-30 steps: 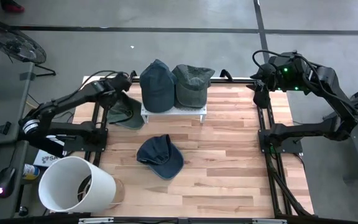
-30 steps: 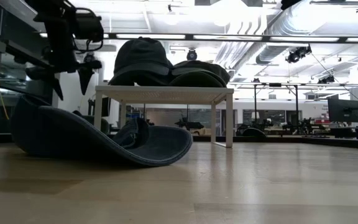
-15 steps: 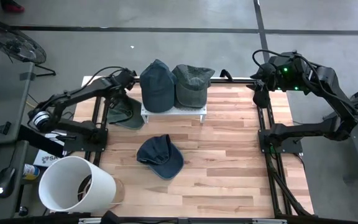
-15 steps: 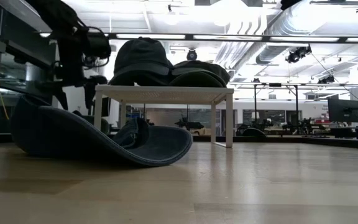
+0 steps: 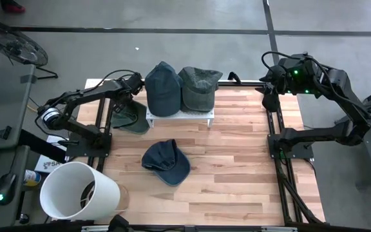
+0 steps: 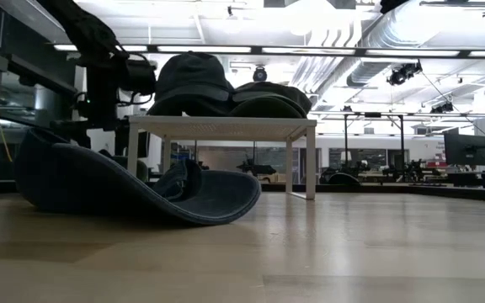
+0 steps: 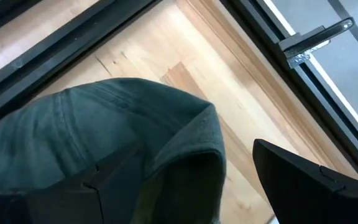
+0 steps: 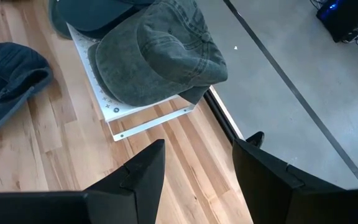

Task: Pick & Place hat
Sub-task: Stack the gray cap on top of the other gray cap on the shelf

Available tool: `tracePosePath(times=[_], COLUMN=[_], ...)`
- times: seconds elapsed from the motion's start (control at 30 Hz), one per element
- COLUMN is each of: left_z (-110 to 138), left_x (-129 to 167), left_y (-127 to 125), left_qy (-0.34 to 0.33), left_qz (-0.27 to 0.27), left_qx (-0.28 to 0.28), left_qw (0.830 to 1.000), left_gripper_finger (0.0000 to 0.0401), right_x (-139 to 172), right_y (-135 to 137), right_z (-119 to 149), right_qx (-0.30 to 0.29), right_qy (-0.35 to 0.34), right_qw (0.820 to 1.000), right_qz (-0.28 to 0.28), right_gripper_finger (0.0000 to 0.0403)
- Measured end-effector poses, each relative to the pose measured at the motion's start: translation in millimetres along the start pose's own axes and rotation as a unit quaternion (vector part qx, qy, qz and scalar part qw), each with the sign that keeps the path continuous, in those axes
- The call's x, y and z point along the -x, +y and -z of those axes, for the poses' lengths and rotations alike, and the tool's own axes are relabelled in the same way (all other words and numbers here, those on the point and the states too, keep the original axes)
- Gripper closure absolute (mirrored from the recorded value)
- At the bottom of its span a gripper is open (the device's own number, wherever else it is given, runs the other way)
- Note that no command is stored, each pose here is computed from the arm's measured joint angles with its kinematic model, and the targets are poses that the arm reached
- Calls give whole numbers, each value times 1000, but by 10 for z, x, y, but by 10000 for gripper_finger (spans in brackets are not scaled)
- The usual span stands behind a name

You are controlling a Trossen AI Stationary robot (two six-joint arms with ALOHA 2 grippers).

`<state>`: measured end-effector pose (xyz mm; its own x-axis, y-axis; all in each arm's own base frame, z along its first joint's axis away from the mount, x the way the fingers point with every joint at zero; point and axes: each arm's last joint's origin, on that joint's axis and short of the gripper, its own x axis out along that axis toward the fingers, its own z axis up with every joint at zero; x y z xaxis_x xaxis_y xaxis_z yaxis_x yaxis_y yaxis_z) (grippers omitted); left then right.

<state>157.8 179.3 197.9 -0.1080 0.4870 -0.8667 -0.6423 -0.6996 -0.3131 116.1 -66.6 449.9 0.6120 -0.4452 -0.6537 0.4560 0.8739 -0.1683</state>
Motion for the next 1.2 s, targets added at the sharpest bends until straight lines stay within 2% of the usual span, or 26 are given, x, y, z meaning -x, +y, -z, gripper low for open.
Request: tracePosePath(times=[0.17, 0.27, 0.83, 1.0, 1.2], left_z=[24, 37, 50, 56, 51], left_x=[-54, -72, -73, -70, -36], left_y=[-15, -16, 0, 7, 32], left_qy=[-2, 5, 26, 39, 59], left_qz=[-7, -11, -19, -21, -23], left_qx=[-3, -5, -34, -68, -105], left_qw=[1000, 1000, 999, 997, 992], left_gripper_finger=[111, 129, 328, 387, 389], right_x=[0, 0, 0, 0, 0], right_y=[1, 1, 2, 2, 2], right_z=[5, 8, 15, 15, 15], right_qx=[0, 0, 1, 1, 1], right_qy=[3, 4, 8, 8, 8], right_qw=[1000, 1000, 1000, 1000, 1000], right_qz=[0, -1, -1, -1, -1], right_gripper_finger=[222, 222, 222, 222, 222])
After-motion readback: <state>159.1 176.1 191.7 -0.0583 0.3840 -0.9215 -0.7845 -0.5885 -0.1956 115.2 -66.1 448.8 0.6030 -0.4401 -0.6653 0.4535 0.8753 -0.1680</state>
